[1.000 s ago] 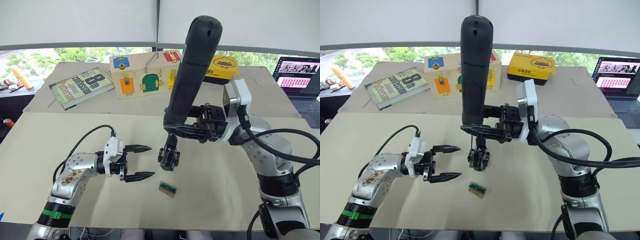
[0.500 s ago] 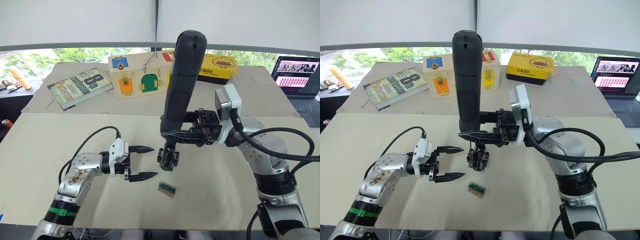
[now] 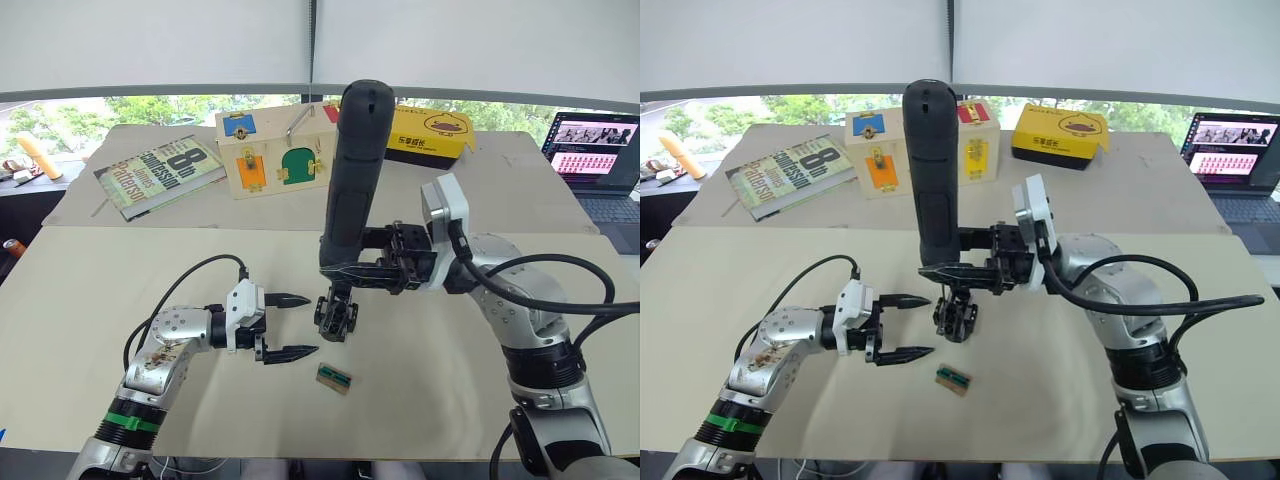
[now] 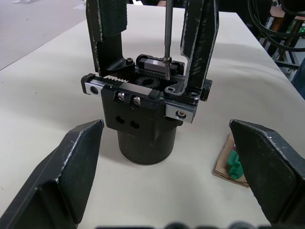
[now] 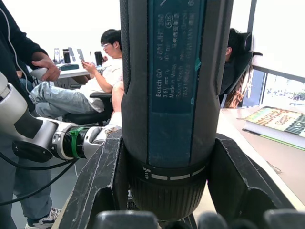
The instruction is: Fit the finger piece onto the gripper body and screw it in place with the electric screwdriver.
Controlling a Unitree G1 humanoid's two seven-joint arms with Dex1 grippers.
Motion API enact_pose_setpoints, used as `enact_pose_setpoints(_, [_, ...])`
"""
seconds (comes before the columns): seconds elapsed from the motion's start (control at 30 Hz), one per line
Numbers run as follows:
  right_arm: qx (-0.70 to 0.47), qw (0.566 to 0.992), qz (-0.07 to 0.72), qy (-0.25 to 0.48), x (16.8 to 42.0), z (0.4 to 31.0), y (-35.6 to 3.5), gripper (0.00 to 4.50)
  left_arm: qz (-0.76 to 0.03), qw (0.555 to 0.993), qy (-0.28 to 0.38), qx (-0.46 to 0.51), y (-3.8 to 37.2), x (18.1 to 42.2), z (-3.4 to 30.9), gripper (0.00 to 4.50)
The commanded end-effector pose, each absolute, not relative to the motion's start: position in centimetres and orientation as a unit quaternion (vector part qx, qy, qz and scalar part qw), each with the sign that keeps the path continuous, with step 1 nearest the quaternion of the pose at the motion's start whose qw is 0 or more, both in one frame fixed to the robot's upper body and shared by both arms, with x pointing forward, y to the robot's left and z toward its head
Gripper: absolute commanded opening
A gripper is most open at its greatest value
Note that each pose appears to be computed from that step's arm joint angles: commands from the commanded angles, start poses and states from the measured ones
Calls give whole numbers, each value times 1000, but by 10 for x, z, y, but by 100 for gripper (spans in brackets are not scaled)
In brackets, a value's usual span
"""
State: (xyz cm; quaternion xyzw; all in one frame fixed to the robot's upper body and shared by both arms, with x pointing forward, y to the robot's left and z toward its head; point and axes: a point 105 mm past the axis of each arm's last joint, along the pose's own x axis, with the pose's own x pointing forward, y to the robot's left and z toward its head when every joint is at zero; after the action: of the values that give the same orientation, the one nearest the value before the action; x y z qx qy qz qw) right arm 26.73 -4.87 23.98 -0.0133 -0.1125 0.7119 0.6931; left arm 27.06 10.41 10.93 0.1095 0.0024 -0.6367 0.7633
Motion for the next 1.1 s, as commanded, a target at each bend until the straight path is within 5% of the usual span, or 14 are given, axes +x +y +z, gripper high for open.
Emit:
enact_pose_setpoints(0.03, [-24, 680, 718, -145, 260, 250, -48, 190, -640, 759, -14, 116, 102, 270, 115, 450])
enact_pose_setpoints(1.1, [-28, 686, 713, -143, 259, 249, -52, 190, -641, 759, -10, 111, 100, 267, 111, 450])
